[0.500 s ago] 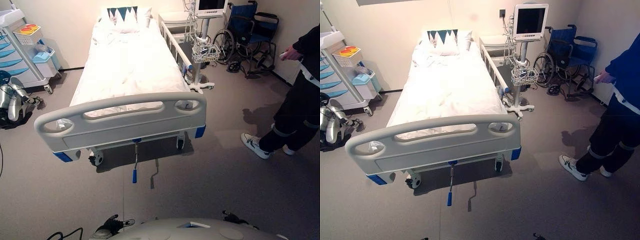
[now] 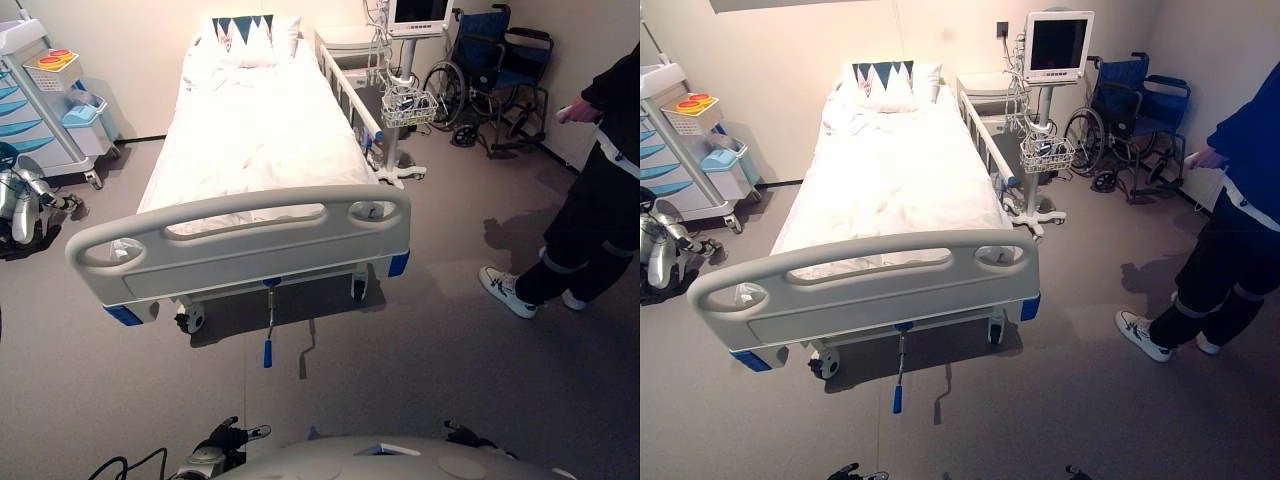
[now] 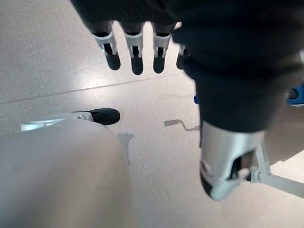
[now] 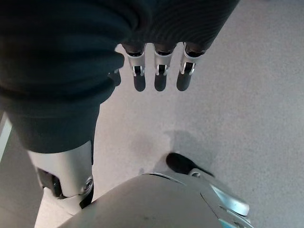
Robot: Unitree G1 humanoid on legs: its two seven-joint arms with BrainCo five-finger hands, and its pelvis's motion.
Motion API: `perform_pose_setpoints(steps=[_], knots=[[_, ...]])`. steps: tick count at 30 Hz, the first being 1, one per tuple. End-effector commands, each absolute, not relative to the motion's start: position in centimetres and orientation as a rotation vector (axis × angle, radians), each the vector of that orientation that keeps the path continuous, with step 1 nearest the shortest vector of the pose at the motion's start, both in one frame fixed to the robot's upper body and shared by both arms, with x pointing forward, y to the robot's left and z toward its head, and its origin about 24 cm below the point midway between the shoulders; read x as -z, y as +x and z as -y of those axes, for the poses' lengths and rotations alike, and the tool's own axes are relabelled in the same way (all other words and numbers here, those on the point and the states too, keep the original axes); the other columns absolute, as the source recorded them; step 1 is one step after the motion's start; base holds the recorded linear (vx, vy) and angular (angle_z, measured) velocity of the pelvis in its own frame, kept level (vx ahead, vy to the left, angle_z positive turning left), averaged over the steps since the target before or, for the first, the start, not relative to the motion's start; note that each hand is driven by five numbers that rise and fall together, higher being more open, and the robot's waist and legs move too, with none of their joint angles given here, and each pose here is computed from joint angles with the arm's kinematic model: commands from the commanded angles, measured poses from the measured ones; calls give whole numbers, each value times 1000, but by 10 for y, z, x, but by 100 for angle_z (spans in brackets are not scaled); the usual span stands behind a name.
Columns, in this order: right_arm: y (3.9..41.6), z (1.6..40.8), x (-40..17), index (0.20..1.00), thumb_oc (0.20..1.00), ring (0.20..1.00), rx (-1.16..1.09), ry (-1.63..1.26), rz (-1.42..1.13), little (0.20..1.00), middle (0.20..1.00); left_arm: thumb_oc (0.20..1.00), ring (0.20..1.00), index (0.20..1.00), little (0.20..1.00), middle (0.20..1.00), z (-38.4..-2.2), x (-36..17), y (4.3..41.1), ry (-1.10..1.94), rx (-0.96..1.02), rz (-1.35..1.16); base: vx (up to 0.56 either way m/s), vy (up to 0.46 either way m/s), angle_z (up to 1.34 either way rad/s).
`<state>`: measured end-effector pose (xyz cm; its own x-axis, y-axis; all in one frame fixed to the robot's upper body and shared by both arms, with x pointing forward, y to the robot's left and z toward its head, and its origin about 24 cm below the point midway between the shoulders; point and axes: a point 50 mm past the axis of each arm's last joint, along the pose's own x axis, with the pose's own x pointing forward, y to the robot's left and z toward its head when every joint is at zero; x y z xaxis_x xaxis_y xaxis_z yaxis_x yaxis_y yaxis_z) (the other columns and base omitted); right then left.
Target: Raise the hospital bed
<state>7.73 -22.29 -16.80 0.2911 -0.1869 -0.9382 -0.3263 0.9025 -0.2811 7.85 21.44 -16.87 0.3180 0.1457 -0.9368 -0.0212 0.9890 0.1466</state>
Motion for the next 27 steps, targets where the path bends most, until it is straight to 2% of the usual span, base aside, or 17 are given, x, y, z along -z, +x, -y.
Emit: perform_pose_setpoints(steps=[1, 27], knots=[[92, 222, 166, 1000, 1000, 1000, -86, -459, -1273, 1000, 1000, 1000, 1000, 1000, 1000, 1000, -195, 167, 105, 98, -61, -1186, 0, 0, 0], [96, 225, 164, 1000, 1000, 1000, -64, -460, -1265, 1000, 1000, 1000, 1000, 1000, 1000, 1000, -196, 167, 103, 185, -29, -1214, -1, 0, 0]])
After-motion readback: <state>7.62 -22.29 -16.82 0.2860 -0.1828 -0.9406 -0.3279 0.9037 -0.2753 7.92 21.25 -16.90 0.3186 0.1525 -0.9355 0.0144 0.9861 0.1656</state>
